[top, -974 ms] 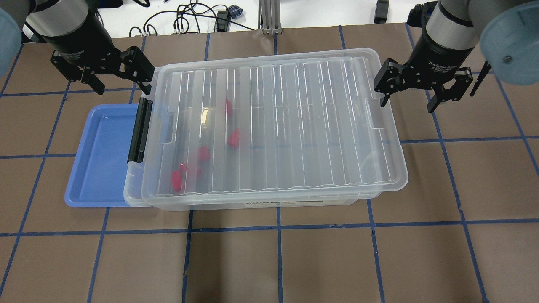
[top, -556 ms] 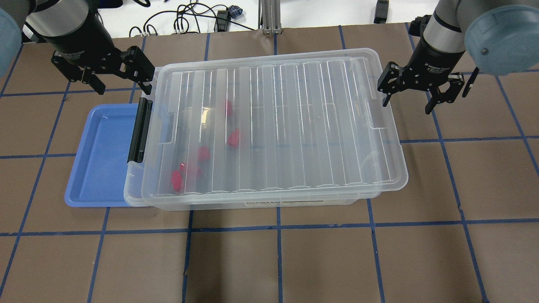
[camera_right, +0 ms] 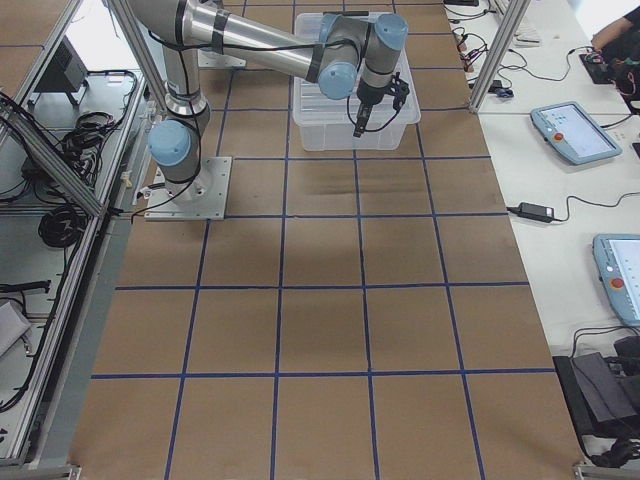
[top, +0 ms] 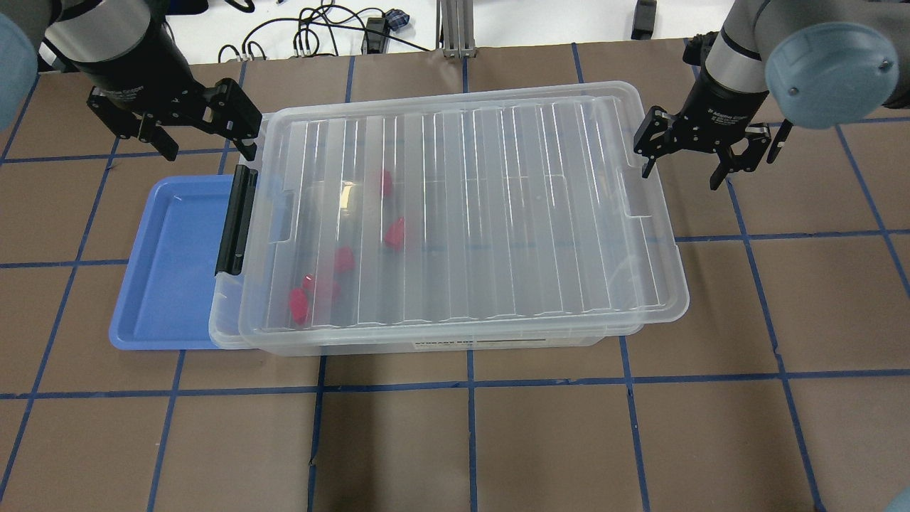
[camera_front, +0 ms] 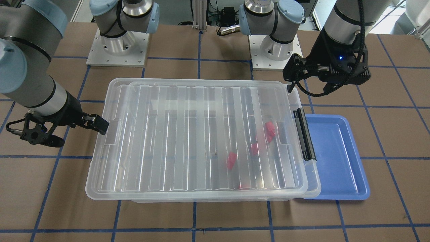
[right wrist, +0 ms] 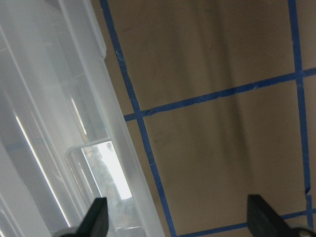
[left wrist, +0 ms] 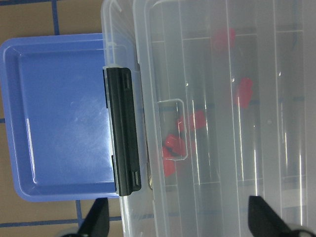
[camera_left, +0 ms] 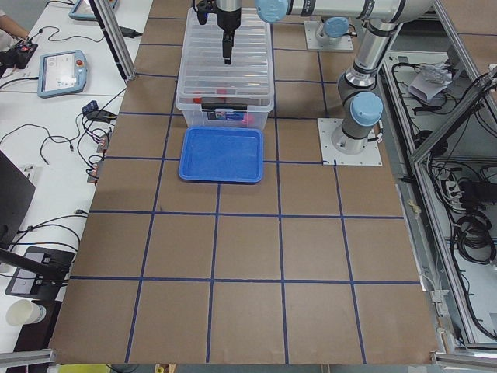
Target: Place red block in blue tray from box
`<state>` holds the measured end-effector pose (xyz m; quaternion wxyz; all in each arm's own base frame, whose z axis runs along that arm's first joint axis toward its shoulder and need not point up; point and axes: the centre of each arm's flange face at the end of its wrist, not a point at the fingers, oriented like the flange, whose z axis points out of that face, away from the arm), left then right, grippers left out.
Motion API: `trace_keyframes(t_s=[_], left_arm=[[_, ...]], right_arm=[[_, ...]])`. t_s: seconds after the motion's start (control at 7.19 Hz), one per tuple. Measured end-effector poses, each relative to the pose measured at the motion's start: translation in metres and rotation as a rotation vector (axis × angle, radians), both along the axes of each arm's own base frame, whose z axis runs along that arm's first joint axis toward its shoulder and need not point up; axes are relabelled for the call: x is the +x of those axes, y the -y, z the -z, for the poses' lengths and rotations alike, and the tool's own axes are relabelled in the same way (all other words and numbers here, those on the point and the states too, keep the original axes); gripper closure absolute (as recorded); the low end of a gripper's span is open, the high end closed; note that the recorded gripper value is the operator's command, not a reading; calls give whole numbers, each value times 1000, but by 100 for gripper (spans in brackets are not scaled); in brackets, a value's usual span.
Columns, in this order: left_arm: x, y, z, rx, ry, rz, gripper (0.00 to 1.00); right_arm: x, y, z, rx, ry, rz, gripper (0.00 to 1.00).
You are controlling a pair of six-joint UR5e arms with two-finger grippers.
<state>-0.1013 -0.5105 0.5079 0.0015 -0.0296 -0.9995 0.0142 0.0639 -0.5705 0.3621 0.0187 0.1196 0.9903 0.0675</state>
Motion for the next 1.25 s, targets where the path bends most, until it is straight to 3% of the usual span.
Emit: trace_keyframes(t_s=[0.97,1.25], left_arm=[[0,0,1,1,-5,0,0],[0,0,1,2,-4,0,0]], right_arm=[[-2,5,12,3,12,-108,0],[-7,7,8,-3,-12,-137,0]])
